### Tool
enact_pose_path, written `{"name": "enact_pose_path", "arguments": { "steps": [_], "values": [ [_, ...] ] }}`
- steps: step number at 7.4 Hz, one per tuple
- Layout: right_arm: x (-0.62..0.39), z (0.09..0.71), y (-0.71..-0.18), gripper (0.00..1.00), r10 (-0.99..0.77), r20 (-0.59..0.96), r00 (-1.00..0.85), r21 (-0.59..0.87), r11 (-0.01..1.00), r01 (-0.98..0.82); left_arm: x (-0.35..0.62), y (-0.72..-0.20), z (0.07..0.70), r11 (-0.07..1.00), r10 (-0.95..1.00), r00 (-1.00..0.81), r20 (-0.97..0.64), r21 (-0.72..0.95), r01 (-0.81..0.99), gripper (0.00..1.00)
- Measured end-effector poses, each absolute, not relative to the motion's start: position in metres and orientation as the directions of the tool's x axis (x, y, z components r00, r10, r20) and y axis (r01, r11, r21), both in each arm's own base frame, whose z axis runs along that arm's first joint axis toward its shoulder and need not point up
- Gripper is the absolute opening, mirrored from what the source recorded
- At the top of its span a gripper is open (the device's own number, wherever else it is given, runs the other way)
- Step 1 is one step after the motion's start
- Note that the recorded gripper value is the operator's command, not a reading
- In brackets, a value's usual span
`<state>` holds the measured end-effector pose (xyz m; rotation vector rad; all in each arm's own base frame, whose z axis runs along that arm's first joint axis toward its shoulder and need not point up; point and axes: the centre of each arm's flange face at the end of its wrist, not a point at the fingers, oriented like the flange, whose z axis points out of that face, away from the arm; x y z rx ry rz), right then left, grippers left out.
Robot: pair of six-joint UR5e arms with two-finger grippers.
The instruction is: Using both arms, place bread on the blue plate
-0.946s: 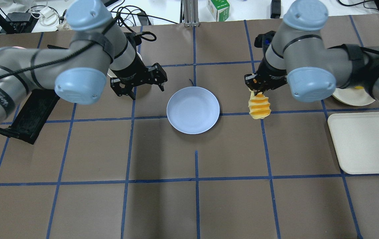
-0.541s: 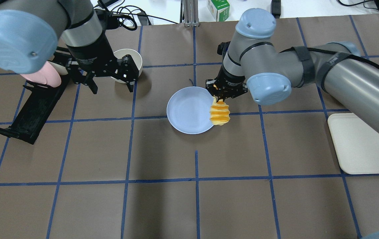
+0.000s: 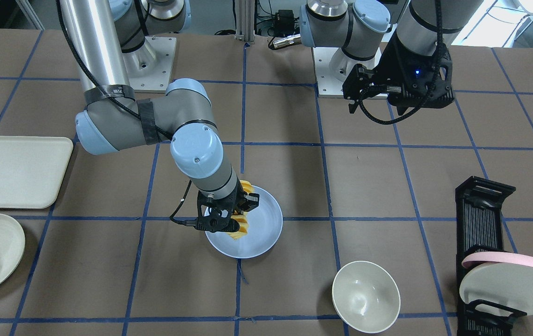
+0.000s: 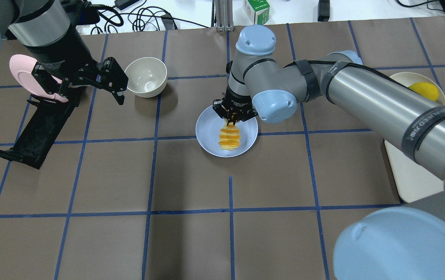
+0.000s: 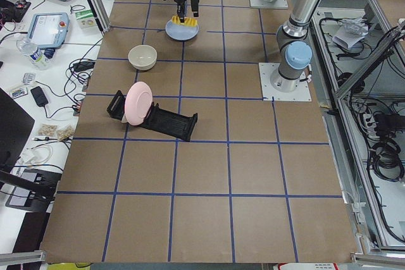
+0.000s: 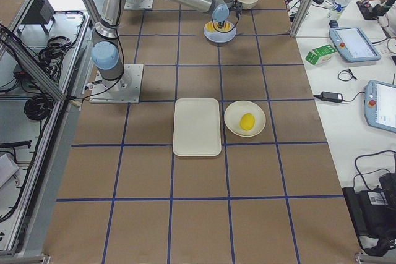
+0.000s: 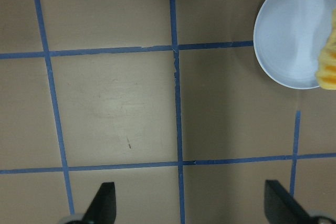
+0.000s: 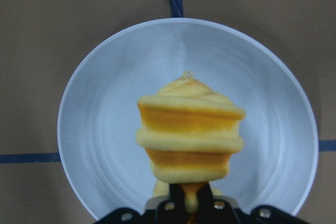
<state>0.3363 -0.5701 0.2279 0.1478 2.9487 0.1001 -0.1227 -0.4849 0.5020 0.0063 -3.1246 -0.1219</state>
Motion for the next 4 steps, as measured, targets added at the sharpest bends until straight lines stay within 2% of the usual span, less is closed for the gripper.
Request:
{"name": "enact_pose_path", "arguments": {
  "steps": [4],
  "values": [
    [0.34, 0.213, -0.58, 1.0, 0.077, -0.176, -0.981, 0.079, 0.995, 0.064, -0.122, -0.479, 0.5, 0.997, -0.025, -1.0, 0.013, 0.08, -0.024, 1.0]
  ]
}}
